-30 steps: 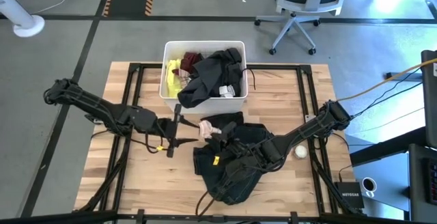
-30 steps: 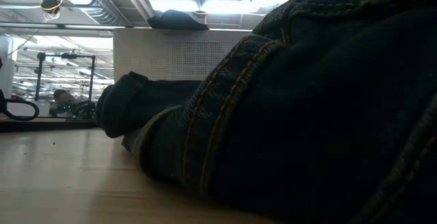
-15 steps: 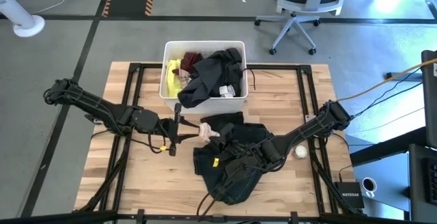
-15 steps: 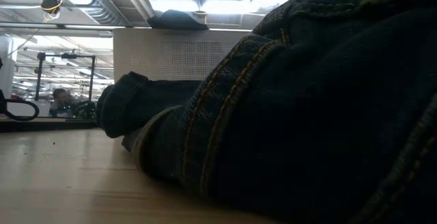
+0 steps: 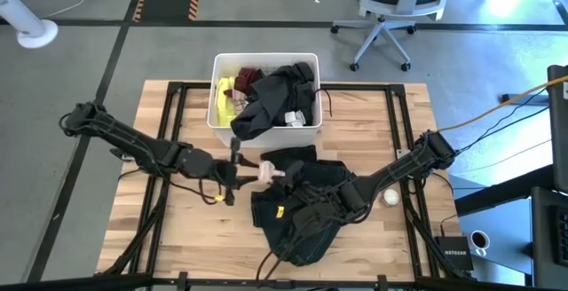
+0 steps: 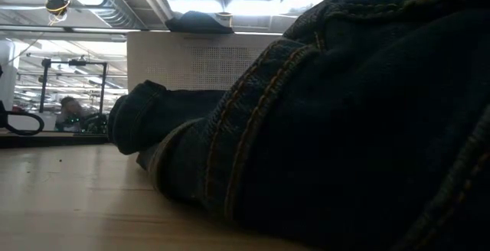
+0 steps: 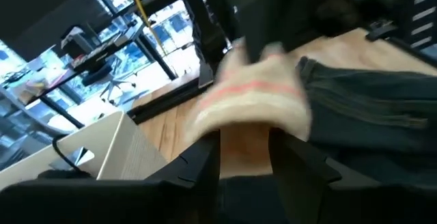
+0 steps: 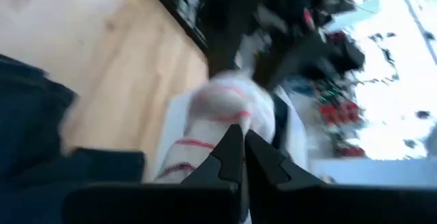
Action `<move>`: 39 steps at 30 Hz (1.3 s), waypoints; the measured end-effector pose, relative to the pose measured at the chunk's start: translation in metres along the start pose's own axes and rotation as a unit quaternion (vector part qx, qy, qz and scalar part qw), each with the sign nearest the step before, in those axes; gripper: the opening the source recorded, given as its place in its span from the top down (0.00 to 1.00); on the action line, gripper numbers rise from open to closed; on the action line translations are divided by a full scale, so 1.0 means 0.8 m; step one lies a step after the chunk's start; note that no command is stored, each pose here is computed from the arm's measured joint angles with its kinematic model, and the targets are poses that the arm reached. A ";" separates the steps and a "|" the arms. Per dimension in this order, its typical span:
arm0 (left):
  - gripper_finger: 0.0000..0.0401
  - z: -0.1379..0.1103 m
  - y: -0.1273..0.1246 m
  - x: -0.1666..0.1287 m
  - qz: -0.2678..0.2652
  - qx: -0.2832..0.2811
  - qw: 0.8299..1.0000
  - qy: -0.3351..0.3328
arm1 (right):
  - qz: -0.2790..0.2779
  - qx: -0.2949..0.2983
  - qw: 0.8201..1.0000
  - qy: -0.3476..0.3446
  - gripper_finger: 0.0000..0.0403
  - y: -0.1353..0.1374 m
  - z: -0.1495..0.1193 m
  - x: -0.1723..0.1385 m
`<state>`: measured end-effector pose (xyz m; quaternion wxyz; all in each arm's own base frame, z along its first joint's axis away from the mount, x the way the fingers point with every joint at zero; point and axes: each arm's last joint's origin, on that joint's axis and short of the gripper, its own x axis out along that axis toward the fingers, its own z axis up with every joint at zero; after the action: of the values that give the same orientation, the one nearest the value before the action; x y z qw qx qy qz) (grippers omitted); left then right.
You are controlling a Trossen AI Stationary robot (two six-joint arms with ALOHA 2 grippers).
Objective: Sort clothes
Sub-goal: Put the beige sock into the white laundry organizer
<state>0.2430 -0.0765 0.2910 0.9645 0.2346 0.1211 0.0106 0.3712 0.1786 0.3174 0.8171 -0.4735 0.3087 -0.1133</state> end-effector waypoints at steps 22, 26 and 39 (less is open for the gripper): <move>0.70 0.022 0.024 -0.092 -0.009 -0.125 0.991 -0.054 | -0.083 0.051 0.981 0.166 0.98 -0.122 -0.101 0.085; 0.70 0.018 0.022 -0.091 -0.014 -0.133 0.990 -0.035 | -0.090 0.098 0.974 0.181 0.98 -0.164 -0.139 0.101; 0.70 0.011 0.019 -0.090 -0.021 -0.172 0.985 -0.008 | -0.060 0.234 0.956 0.164 0.94 -0.206 -0.195 0.135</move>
<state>0.1755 -0.0726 0.3222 0.9914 0.0630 0.1145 0.0092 0.3784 -0.0696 0.3571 0.8351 -0.2614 0.3738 -0.3075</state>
